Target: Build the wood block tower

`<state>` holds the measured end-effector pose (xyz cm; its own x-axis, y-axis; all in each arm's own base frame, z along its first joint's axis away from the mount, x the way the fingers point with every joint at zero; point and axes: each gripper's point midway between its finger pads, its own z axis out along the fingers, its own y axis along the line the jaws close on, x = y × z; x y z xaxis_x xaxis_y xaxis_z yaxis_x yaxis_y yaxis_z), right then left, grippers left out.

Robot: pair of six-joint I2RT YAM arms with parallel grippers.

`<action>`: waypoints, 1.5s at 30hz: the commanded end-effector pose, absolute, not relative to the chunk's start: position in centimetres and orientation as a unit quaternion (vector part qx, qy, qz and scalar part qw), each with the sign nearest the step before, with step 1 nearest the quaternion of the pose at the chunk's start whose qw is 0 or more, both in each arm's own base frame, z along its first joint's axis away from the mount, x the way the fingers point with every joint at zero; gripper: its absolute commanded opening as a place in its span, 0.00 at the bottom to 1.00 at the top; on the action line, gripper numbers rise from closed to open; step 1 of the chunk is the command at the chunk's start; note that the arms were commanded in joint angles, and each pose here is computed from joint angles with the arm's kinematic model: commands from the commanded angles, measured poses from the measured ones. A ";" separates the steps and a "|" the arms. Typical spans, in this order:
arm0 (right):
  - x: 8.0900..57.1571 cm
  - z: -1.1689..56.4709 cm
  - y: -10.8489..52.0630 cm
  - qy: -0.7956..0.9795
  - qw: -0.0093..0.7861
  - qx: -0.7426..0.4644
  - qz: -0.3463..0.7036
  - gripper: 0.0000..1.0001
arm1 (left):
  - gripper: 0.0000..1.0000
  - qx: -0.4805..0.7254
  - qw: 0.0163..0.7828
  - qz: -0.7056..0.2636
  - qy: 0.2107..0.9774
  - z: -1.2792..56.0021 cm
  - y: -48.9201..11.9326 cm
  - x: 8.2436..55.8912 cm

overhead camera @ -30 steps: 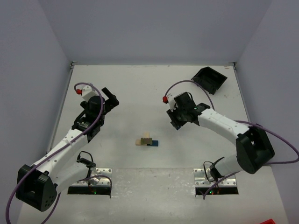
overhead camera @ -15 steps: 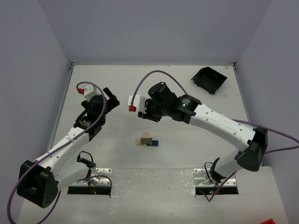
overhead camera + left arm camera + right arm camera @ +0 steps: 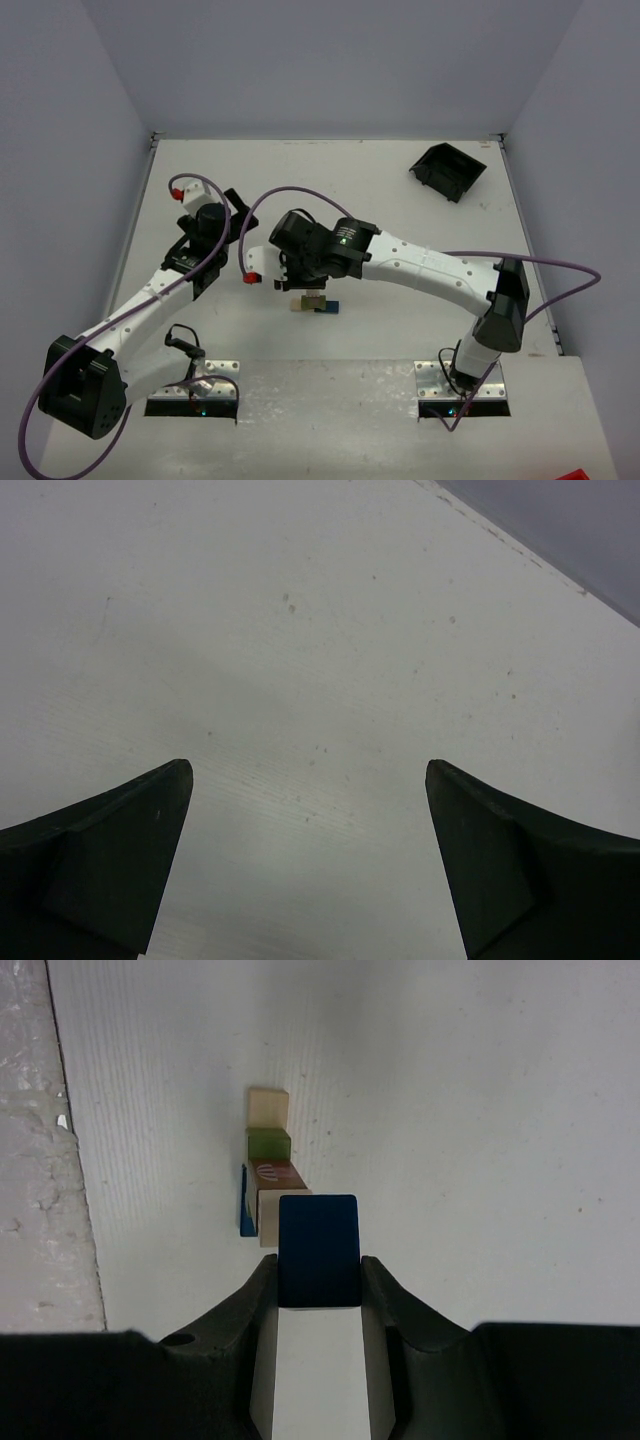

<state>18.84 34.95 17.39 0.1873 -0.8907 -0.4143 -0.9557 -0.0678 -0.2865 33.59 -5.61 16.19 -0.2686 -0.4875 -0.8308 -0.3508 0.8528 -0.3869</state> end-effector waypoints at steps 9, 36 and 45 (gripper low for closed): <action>18.5 16.3 34.9 0.639 0.218 -0.736 0.057 0.11 | 1.00 -0.263 0.571 -0.095 0.772 18.6 -6.0 33.9; 18.7 13.8 35.0 0.677 0.209 -0.702 0.077 0.16 | 1.00 -0.261 0.570 -0.100 0.773 18.5 -6.1 33.8; 19.7 13.7 34.8 0.692 0.213 -0.686 0.073 0.17 | 1.00 -0.262 0.569 -0.099 0.773 18.4 -6.1 33.9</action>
